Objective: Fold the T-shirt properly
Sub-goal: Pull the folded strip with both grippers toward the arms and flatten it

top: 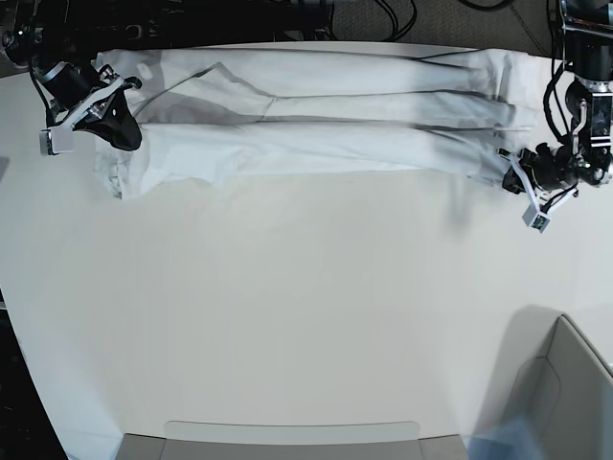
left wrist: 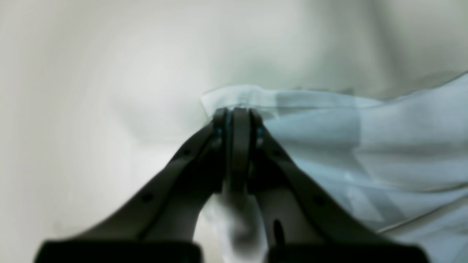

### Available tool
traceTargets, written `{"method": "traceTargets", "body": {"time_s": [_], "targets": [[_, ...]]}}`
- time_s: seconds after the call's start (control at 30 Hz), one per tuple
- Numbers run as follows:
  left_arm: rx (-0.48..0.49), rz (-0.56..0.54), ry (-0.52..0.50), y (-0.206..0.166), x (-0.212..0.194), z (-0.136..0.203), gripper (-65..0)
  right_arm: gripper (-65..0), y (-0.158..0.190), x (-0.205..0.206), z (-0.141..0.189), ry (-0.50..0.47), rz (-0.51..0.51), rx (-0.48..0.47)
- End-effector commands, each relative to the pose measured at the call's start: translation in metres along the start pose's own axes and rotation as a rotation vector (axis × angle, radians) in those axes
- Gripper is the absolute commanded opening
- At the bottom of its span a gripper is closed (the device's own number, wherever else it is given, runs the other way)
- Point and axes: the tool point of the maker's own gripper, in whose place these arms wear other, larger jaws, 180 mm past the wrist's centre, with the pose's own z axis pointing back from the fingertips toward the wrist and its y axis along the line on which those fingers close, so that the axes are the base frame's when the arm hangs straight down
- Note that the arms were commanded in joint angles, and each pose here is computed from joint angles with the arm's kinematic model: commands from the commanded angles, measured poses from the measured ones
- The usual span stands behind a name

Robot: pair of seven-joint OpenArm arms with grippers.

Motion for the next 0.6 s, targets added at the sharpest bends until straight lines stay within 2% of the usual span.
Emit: {"method": "traceTargets", "body": {"time_s": [0.0, 0.13, 0.33, 0.57], "targets": [[-0.033, -0.023, 0.097, -0.01, -0.025, -0.003, -65.0, -65.0, 0.004, 0.011, 0.003, -0.035, 0.013, 0.014], [0.051, -0.008, -0.035, 0.014, 0.014, 0.03, -65.0, -65.0, 0.005, 0.013, 0.002, -0.047, 0.005, 0.021], [0.217, 0.031, -0.088, 0.054, 0.033, 0.097, -65.0, -65.0, 0.012, 0.024, 0.0, -0.094, -0.024, 0.054], [0.313, 0.01, -0.091, 0.061, 0.032, 0.137, -65.0, -65.0, 0.029, 0.039, 0.003, -0.149, -0.116, 0.164]]}}
